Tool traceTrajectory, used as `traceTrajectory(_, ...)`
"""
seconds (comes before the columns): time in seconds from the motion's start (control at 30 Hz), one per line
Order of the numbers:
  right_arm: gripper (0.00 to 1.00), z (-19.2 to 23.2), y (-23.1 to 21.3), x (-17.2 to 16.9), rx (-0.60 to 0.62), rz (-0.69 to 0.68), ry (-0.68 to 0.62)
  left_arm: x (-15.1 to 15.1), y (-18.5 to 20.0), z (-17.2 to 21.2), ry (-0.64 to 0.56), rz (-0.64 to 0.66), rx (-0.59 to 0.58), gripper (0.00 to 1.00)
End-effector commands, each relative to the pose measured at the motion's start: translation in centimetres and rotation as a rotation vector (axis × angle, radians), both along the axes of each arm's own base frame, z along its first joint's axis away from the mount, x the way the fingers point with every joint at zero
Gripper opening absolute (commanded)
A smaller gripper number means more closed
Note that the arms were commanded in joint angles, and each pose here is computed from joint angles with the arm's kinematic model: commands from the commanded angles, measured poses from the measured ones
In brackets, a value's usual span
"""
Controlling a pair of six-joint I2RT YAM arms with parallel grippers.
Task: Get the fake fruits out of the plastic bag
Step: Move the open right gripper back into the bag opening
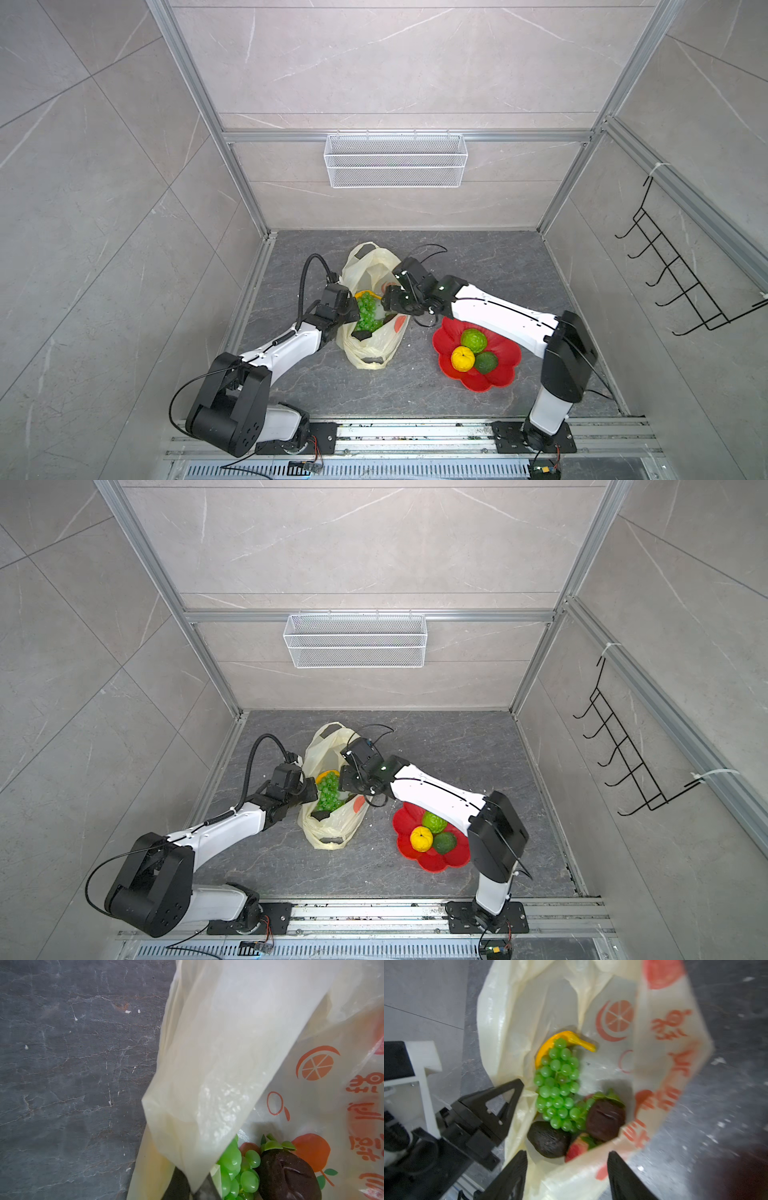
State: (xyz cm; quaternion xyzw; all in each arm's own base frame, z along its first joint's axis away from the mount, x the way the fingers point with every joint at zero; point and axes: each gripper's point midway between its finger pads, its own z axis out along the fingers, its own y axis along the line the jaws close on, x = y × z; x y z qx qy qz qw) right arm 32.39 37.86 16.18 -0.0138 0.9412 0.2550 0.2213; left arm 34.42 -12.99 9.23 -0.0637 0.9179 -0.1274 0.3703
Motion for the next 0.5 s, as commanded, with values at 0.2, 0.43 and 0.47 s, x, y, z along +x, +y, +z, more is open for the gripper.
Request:
traceTrajectory(0.2, 0.59, -4.9, 3.5, -1.3, -0.070, 0.064, 0.097, 0.9, 1.0, 1.9, -0.072, 0.068, 0.007, 0.05)
traceTrajectory(0.43, 0.58, -7.1, 1.7, -5.4, -0.100, 0.052, 0.134, 1.0, 1.4, 1.1, -0.045, 0.098, 0.024, 0.05)
traceTrajectory(0.47, 0.59, -7.3, 1.8, -5.8, -0.088, 0.054, 0.136, 1.0, 1.4, 1.0, -0.043, 0.102, 0.024, 0.05)
